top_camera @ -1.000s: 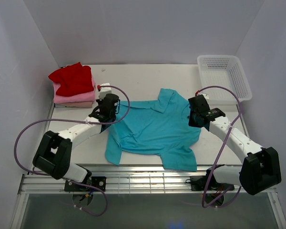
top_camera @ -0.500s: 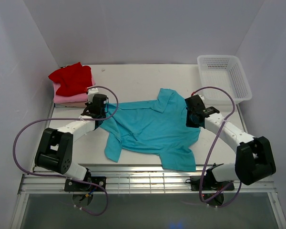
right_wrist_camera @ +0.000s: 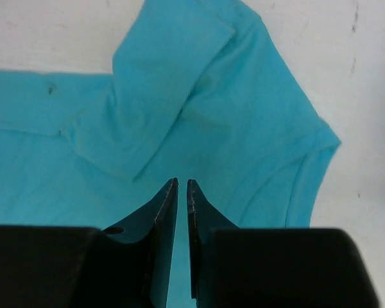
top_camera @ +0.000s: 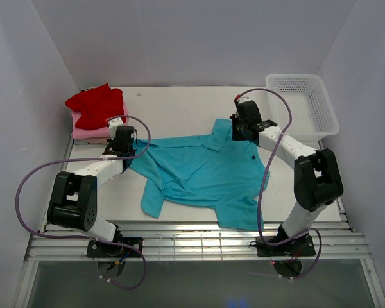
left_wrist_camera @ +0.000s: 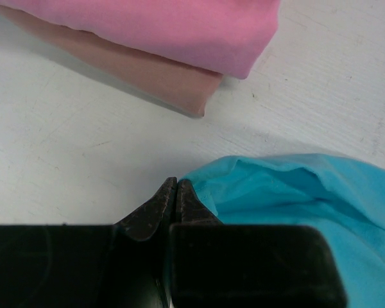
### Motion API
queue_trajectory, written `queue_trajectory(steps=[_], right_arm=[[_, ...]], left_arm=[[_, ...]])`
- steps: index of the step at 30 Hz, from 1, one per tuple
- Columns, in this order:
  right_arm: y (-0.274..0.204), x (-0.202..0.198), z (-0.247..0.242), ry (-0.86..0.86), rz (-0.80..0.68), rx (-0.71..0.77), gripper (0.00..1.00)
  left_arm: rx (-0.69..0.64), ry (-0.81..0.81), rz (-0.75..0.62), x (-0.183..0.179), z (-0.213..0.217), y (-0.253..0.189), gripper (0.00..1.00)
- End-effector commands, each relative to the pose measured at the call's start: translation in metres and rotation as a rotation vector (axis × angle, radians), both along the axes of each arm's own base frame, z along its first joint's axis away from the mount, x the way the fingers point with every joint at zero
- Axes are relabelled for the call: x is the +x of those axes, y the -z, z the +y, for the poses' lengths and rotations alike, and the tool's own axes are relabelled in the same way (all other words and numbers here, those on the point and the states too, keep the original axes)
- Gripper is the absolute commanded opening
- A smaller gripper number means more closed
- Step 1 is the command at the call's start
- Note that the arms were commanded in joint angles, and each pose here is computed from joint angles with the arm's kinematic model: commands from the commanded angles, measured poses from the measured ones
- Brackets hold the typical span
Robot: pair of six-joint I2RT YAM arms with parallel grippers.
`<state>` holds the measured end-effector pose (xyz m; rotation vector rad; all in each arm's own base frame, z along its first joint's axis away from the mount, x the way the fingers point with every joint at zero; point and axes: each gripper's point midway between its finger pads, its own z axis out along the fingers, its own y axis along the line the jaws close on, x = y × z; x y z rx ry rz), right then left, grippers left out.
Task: Fold and stack the t-shirts
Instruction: Flatten the tshirt out
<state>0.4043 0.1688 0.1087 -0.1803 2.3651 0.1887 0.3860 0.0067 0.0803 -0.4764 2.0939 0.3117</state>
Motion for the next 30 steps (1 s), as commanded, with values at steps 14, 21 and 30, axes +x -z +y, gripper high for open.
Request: queue_trajectory(steps=[14, 21, 30], right_arm=[[0.023, 0.121, 0.022, -0.011, -0.049, -0.038, 0.15], [0.03, 0.135, 0.008, 0.015, -0.04, -0.076, 0.21], [0.059, 0.141, 0.002, 0.016, 0.019, -0.095, 0.23]], left_arm=[[-0.038, 0.012, -0.045, 0.006, 0.001, -0.011, 0.11], [-0.045, 0.016, -0.053, 0.005, 0.001, -0.014, 0.11], [-0.04, 0.008, -0.045, 0.002, 0.004, -0.011, 0.11]])
